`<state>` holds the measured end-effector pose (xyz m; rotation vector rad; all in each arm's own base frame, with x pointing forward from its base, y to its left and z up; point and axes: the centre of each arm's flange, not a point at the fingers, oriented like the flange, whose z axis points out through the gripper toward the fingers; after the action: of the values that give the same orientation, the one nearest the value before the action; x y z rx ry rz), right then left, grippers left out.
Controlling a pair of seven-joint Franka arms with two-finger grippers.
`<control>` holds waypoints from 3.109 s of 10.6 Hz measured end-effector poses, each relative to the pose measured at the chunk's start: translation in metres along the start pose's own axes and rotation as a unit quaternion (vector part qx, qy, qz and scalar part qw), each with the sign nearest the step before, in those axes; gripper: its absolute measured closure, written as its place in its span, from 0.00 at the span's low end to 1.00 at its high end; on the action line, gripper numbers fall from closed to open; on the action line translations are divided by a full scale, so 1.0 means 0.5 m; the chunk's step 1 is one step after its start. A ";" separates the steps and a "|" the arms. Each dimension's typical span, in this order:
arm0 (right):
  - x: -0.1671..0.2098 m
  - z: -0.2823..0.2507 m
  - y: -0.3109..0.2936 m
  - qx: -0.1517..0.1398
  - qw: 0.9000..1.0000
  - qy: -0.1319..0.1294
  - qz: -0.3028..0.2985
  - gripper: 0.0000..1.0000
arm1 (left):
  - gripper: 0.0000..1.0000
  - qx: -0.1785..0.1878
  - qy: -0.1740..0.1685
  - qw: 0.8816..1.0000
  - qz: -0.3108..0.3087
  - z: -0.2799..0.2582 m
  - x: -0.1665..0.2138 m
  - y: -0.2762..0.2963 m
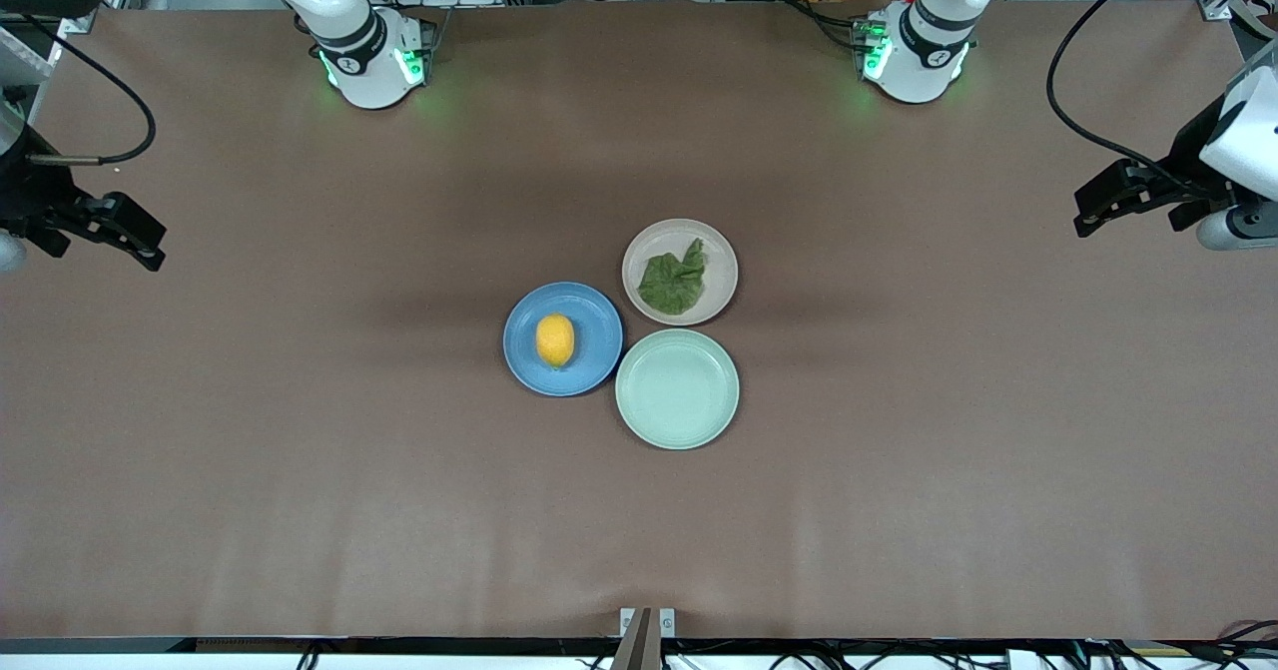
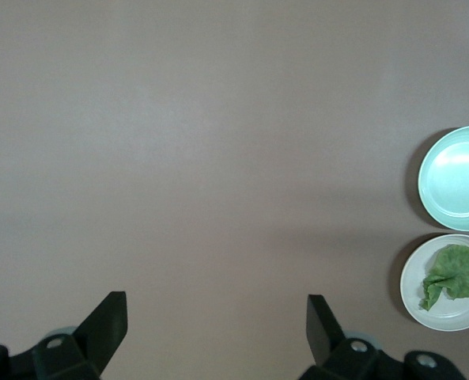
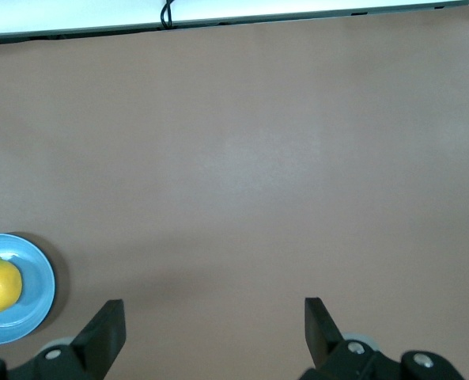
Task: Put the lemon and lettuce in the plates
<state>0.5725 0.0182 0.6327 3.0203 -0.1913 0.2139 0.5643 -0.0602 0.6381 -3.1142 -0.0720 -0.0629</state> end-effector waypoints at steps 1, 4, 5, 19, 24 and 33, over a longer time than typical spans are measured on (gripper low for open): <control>0.000 -0.001 -0.004 0.000 1.000 0.001 -0.002 0.00 | 0.00 0.000 0.000 1.000 0.000 0.000 0.000 0.000; -0.002 -0.003 -0.022 0.002 1.000 0.003 -0.009 0.00 | 0.00 0.000 0.000 1.000 0.001 -0.001 -0.001 0.002; -0.002 -0.003 -0.022 0.002 1.000 0.003 -0.010 0.00 | 0.00 0.000 0.000 1.000 0.001 -0.001 -0.001 0.002; 0.003 -0.009 -0.013 0.005 0.999 0.013 -0.031 0.00 | 0.00 0.000 0.000 1.000 0.003 0.000 -0.001 0.005; -0.006 -0.011 -0.029 0.070 0.997 -0.011 -0.040 0.00 | 0.00 0.000 -0.002 1.000 0.006 0.001 -0.003 0.012; -0.031 -0.008 -0.009 0.068 0.994 -0.066 -0.060 0.00 | 0.00 0.003 -0.018 1.000 0.006 0.011 -0.009 0.012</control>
<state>0.5575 0.0247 0.6341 3.1687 -0.0054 0.0162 0.5603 -0.0664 0.6320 -3.1106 -0.0530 -0.0058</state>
